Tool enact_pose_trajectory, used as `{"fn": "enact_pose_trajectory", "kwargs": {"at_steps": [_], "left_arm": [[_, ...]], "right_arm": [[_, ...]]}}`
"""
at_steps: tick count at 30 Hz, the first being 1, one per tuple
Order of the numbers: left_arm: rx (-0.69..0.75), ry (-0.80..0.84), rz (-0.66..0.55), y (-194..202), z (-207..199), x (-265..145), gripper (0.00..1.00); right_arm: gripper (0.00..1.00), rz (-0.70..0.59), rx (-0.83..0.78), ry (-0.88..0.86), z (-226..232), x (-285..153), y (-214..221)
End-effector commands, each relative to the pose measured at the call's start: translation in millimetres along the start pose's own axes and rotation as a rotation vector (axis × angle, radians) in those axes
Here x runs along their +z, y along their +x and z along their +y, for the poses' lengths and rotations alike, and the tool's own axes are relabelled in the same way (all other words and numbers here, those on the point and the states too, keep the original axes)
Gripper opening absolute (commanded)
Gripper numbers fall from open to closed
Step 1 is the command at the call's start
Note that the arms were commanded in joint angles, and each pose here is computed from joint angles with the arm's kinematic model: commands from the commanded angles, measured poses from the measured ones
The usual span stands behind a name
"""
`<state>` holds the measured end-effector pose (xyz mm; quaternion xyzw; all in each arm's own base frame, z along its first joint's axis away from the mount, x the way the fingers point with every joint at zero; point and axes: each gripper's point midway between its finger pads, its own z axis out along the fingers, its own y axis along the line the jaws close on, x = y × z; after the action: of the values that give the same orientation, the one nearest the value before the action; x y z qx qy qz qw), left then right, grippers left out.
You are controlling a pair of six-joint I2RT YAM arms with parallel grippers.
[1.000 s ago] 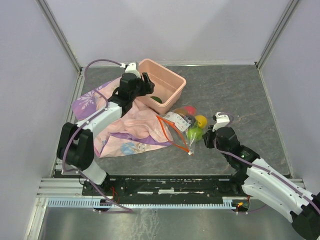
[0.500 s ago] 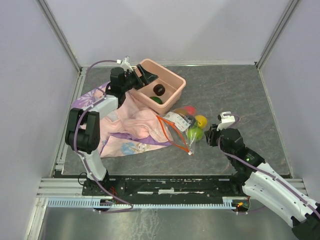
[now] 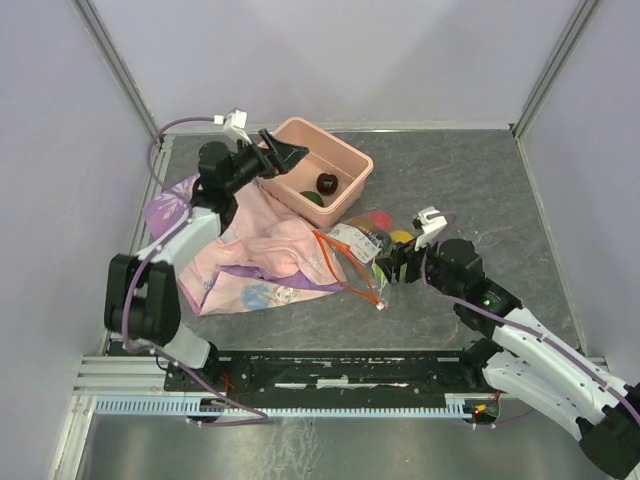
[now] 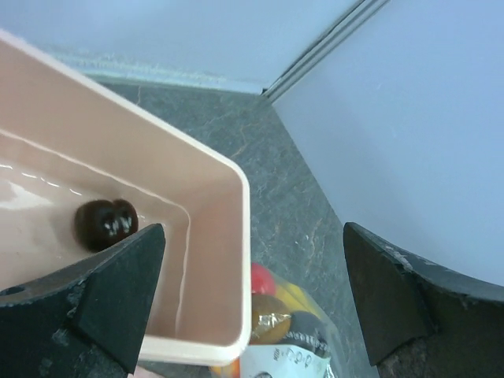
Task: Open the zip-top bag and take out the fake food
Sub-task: Place the fake fruit in the bin.
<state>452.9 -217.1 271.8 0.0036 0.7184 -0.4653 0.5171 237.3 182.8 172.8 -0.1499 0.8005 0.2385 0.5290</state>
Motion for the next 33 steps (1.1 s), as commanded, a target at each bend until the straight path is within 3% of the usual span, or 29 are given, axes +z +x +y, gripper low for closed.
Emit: {"fn": "enact_pose_trajectory", "kwargs": {"at_steps": [1, 6, 11, 19, 29, 33], "left_arm": [[0.180, 0.039, -0.206, -43, -35, -44, 1.00], [0.212, -0.030, -0.360, -48, -42, -98, 0.99], [0.267, -0.038, -0.474, -39, -54, -148, 1.00], [0.225, -0.003, -0.349, 16, -56, -175, 1.00], [0.009, 0.111, -0.167, 81, -55, -180, 0.94], [-0.075, 0.160, -0.124, 101, -54, -182, 0.88]], "right_arm": [[0.79, -0.098, -0.067, -0.254, 50, 2, -46], [0.83, -0.070, -0.084, -0.392, 75, 8, -48], [0.83, -0.022, -0.086, -0.398, 78, 21, -49], [0.83, 0.072, -0.148, -0.291, 70, 44, -46], [0.82, 0.177, -0.280, -0.163, 73, 62, -33], [0.80, 0.221, -0.352, -0.090, 71, 68, -22]]}}
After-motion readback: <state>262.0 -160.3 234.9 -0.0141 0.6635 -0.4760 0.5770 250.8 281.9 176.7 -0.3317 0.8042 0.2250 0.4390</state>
